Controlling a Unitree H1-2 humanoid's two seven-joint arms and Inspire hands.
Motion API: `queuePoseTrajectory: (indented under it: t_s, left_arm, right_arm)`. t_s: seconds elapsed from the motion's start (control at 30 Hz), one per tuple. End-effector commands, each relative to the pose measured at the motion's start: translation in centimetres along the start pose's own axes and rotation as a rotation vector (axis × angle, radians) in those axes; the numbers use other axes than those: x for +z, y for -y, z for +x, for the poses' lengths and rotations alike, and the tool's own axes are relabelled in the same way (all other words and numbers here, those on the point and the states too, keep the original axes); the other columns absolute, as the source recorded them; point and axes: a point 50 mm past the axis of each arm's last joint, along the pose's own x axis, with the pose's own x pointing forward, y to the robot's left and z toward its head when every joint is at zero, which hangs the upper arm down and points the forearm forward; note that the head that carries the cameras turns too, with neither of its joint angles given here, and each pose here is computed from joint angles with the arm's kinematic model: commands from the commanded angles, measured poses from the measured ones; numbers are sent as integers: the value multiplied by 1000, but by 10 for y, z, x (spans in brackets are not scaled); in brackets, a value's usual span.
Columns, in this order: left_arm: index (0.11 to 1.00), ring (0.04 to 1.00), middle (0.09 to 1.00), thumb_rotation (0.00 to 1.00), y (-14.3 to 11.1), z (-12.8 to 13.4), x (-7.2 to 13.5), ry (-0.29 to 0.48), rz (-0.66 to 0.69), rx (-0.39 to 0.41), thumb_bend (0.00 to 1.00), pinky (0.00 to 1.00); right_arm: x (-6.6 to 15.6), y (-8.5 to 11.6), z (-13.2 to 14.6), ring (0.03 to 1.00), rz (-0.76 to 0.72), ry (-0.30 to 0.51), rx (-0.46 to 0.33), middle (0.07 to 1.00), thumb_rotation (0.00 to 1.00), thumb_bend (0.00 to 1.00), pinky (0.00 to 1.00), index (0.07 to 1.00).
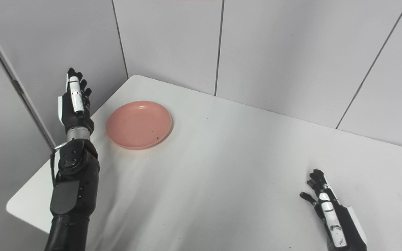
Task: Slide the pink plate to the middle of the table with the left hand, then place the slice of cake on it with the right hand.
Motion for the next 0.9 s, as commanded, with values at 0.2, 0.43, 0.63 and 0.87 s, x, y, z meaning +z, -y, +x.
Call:
queuePoseTrajectory:
  t_s: [0.2, 0.43, 0.63, 0.87]
  left_arm:
    - [991, 991, 996, 1000, -1, 13, 16, 62, -46, 7, 313, 991]
    - [1000, 1000, 1000, 1000, -3, 14, 14, 55, -47, 4, 319, 1000]
    - [1000, 1000, 1000, 1000, -4, 15, 9, 47, -43, -8, 330, 1000]
    - [1000, 1000, 1000, 1000, -4, 19, -1, 30, -32, -5, 326, 1000]
  right_arm:
    - [-12, 9, -16, 975, -14, -89, -16, 979, 1000, 155, 1000, 980]
    - [-13, 11, -15, 972, -12, -85, -11, 978, 1000, 190, 1000, 981]
    - [-12, 12, -14, 973, -13, -90, -12, 978, 1000, 192, 1000, 982]
    - [-12, 13, -13, 972, -11, -88, -14, 975, 1000, 185, 1000, 980]
